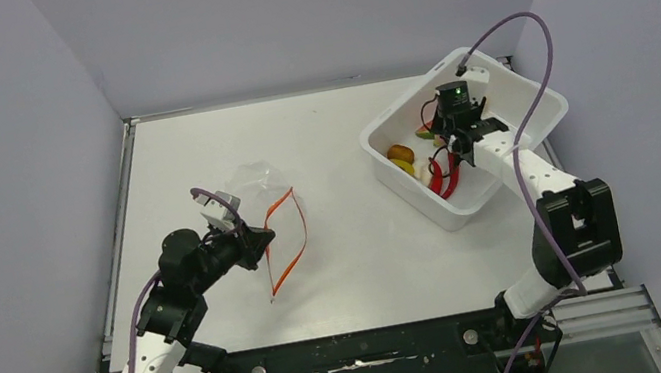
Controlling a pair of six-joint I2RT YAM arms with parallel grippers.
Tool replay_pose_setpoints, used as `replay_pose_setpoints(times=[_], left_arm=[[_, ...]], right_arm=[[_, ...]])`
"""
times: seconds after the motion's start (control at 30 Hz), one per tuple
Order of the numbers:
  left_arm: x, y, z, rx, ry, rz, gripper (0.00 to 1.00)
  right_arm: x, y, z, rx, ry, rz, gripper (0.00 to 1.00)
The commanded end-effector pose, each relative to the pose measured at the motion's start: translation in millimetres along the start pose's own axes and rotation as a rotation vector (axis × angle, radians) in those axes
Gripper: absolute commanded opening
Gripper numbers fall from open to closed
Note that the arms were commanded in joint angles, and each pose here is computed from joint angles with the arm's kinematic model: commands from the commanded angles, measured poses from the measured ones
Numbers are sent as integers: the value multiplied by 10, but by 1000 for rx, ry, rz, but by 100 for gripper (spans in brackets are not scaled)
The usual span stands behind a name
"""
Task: Place the food in the zip-top bag and seal the zipper
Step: Pick up the fake vegetable from the bin, then place the fake vegetable in the zipper food storage bag.
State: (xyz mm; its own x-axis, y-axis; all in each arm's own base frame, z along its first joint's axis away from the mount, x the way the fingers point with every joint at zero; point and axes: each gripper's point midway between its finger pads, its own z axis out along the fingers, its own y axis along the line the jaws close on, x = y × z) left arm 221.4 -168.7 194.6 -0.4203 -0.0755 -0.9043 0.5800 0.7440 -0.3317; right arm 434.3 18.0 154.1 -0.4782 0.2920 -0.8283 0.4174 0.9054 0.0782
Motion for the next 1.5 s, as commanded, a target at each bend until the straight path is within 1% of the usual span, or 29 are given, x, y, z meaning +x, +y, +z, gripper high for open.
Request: replay_pose_setpoints(times=[0.0,0.23,0.37,0.5,0.7,0.8,0.9,1.07,1.17,1.33,1.47], left_arm=[[-190,-64,13,27,-68,30,0],[-218,-82,69,38,-87,-29,0],[-354,-52,99,10,-131,-68,0],[-497,-39,141,-2,-172,-97,0],[-635,23,224,-42,-192,-153,0],[-694,1,261,-34,-195,-185,0],[-714,-39,293,-10,-192,-201,0],[-737,-82,308,12,-200,-249,0],[-752,-122,305,32,-206,-273,0],[-698,-115,312,34,-196,-274,0],[-677,-122,303,37,-191,-276,0]], right_arm=[[-336,-2,-354,-36,-108,-18,27],[-416,84,-863,-127,-143,-58,27],[-461,177,-1231,-208,-175,-76,26],[-455,333,-1558,-328,-173,-38,26],[-429,720,-2068,-549,-158,47,25],[-393,941,-2315,-658,-143,86,25],[-306,1216,-2607,-783,-122,100,24],[-162,1587,-3022,-937,-77,112,24],[-50,1757,-3170,-996,-51,125,24],[228,2023,-3253,-1083,34,163,24],[405,2196,-3365,-1130,78,159,24]])
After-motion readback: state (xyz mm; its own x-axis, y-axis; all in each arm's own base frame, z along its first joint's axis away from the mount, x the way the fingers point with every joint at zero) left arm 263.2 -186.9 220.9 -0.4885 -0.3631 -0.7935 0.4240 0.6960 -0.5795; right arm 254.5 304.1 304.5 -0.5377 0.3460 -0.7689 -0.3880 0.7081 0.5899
